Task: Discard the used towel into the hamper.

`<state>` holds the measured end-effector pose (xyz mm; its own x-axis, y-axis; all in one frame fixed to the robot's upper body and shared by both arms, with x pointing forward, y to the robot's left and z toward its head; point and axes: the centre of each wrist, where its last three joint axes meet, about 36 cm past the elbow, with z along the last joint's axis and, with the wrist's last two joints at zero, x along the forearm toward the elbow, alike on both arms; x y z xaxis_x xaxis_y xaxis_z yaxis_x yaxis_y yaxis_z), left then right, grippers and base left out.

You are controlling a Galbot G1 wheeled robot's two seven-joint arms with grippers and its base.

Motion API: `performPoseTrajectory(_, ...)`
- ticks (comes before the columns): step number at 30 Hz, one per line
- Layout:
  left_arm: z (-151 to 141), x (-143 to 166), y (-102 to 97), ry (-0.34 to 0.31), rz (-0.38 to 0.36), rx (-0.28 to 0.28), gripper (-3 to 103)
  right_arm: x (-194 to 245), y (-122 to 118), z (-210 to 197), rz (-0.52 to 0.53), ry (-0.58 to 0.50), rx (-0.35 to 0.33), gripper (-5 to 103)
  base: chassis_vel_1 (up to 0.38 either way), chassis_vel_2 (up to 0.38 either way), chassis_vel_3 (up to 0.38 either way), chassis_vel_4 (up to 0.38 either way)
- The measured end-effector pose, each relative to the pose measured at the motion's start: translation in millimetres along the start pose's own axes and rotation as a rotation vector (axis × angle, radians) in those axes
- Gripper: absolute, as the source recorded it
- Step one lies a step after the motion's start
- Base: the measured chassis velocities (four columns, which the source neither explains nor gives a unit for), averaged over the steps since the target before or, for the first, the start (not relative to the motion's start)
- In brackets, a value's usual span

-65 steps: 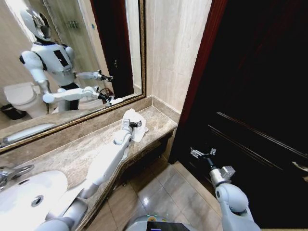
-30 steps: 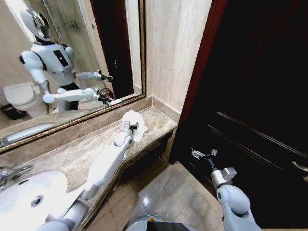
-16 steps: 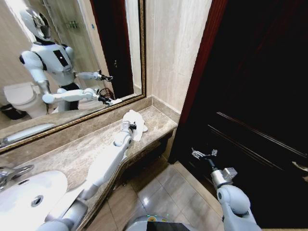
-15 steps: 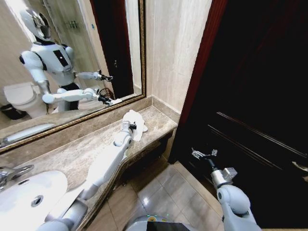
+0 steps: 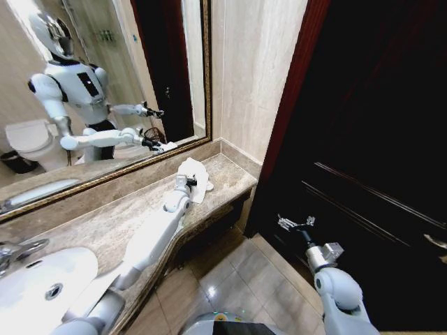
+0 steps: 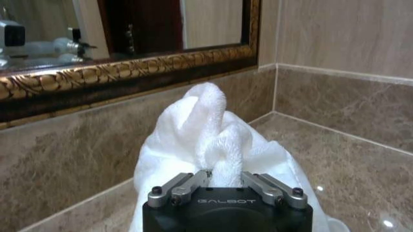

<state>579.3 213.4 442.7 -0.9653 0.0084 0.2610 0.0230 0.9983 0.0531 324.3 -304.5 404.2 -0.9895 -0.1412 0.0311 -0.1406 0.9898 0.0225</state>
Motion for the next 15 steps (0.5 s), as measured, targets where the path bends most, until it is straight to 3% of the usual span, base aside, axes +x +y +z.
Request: performPoseTrajectory(15,-12,9,-1.1,-0.078,0.027,-0.014,10,-1,0,-4,-0.002,-0.006,0.008,100,0.000,0.000,0.000,0.000)
